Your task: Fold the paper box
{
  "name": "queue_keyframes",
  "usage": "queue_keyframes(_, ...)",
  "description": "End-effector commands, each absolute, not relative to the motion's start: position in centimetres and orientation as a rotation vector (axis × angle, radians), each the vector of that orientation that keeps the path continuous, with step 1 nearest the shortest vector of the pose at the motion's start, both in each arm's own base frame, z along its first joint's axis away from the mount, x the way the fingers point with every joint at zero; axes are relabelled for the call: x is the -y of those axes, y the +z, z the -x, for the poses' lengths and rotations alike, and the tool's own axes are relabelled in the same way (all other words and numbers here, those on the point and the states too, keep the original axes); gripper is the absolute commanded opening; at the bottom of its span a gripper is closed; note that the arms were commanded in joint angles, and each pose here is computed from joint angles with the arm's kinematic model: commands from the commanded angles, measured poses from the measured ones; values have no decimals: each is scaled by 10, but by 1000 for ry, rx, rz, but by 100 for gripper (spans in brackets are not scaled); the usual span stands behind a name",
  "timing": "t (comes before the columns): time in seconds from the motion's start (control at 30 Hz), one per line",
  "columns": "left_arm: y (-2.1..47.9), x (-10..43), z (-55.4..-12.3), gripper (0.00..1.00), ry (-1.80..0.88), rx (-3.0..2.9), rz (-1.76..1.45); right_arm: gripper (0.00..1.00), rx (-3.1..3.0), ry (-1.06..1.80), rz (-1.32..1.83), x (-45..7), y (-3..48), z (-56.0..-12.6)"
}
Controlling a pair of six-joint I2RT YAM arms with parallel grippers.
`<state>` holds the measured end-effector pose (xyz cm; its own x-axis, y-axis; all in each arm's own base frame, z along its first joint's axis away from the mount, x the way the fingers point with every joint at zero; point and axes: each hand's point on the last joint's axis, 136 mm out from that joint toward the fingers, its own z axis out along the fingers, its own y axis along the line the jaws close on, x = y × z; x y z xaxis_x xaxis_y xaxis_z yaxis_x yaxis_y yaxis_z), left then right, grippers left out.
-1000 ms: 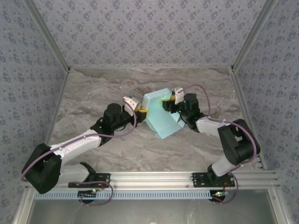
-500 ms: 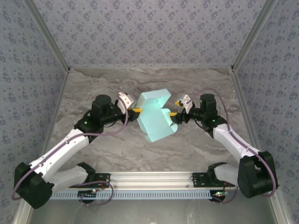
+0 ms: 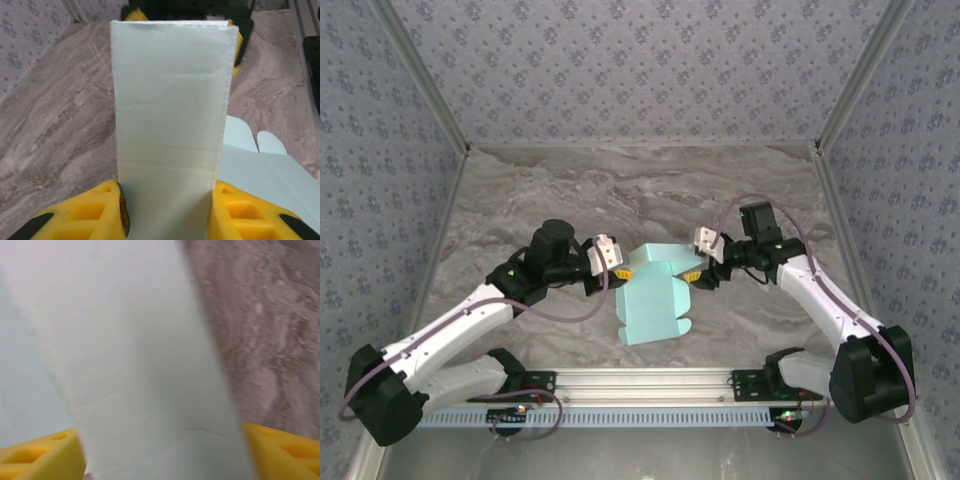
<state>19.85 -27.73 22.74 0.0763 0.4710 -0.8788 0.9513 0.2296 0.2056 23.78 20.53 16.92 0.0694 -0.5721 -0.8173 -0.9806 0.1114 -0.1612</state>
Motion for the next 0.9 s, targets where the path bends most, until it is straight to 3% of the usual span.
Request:
queue_keyframes(0.0, 242, 277, -190, 27, -616, -1449, -1424, 78, -1526, 714, 1690, -213, 165, -214)
queue_keyframes(0.2, 241, 276, -189, 25, -615, -1488, -1454, 76, -1556, 622, 1773, -216, 145, -212)
queue_keyframes(0.57, 248, 277, -185, 25, -638, -1429, -1436, 46, -1516, 531, 1796, -216, 143, -214)
queue_keyframes(0.7, 247, 277, -185, 25, -637, -1431, -1433, 41, -1513, 493, 1788, -215, 143, -218)
queue_keyframes(0.77, 245, 277, -186, 25, -636, -1433, -1433, 34, -1499, 487, 1782, -215, 144, -218)
queue_keyframes(0.87, 244, 278, -187, 25, -632, -1433, -1432, 34, -1482, 500, 1776, -216, 146, -215)
